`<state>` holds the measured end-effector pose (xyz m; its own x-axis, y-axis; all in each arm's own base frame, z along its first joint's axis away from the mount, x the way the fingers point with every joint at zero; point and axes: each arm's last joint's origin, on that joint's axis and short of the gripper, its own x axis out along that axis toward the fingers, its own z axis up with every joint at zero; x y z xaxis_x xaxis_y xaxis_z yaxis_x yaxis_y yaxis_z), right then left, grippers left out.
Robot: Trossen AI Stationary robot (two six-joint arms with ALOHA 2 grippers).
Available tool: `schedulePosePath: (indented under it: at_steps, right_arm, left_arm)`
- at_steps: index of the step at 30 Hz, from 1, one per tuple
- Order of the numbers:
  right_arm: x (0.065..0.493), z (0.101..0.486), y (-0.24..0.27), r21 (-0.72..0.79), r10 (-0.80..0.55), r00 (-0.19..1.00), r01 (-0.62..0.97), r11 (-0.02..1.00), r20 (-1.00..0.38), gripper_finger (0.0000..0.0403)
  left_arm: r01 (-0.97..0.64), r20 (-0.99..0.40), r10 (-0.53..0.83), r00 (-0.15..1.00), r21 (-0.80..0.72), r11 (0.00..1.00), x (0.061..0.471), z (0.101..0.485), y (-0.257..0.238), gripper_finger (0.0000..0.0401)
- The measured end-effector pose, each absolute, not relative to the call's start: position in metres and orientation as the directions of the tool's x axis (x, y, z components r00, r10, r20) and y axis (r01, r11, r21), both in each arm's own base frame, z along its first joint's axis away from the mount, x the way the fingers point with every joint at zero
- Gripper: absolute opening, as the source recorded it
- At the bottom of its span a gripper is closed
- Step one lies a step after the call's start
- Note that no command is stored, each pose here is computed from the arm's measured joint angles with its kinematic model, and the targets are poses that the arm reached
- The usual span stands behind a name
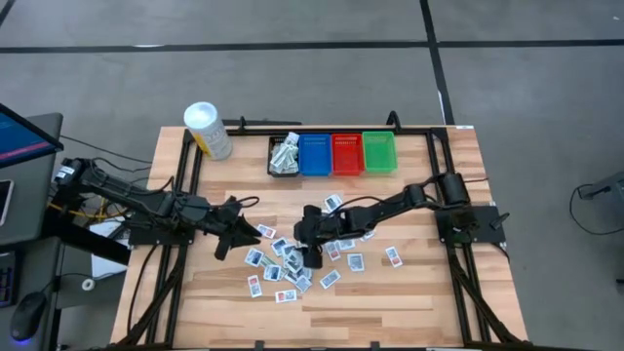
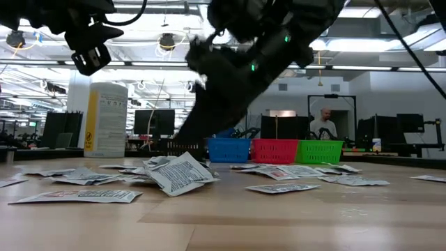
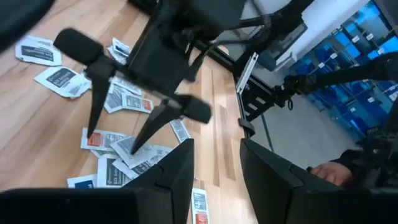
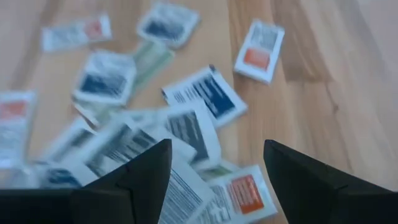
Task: Pick & Place First Aid Supplies
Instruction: Put the green bandage pack in the black bin
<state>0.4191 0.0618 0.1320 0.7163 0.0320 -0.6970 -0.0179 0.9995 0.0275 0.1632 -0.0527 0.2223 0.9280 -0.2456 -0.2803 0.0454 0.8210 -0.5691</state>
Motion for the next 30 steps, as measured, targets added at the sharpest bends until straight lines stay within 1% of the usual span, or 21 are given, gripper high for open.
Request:
schedulePosePath:
  at_steps: [4,16,24,27,30]
  right_arm:
    - [0.419,0.12,0.061,-0.007,0.024,0.687,-0.042,0.999,-0.726,0.0249]
    - [0.411,0.114,0.053,-0.019,-0.005,0.6,-0.018,1.0,-0.8,0.0249]
    - [0.41,0.114,0.053,-0.022,-0.007,0.593,-0.018,1.0,-0.805,0.0249]
    - [0.411,0.114,0.053,-0.04,-0.007,0.593,-0.042,0.998,-0.805,0.0249]
    - [0.413,0.118,0.055,-0.087,-0.006,0.587,-0.109,0.99,-0.81,0.0249]
  left_arm:
    - [0.043,-0.274,-0.24,0.931,-0.57,0.821,0.163,0.223,-0.053,0.0131]
    - [0.047,-0.268,-0.24,0.933,-0.571,0.82,0.164,0.223,-0.053,0.0131]
    - [0.048,-0.268,-0.24,0.933,-0.57,0.82,0.164,0.223,-0.053,0.0131]
    - [0.051,-0.268,-0.24,0.933,-0.563,0.825,0.164,0.223,-0.053,0.0131]
    - [0.054,-0.268,-0.24,0.933,-0.557,0.829,0.164,0.223,-0.053,0.0131]
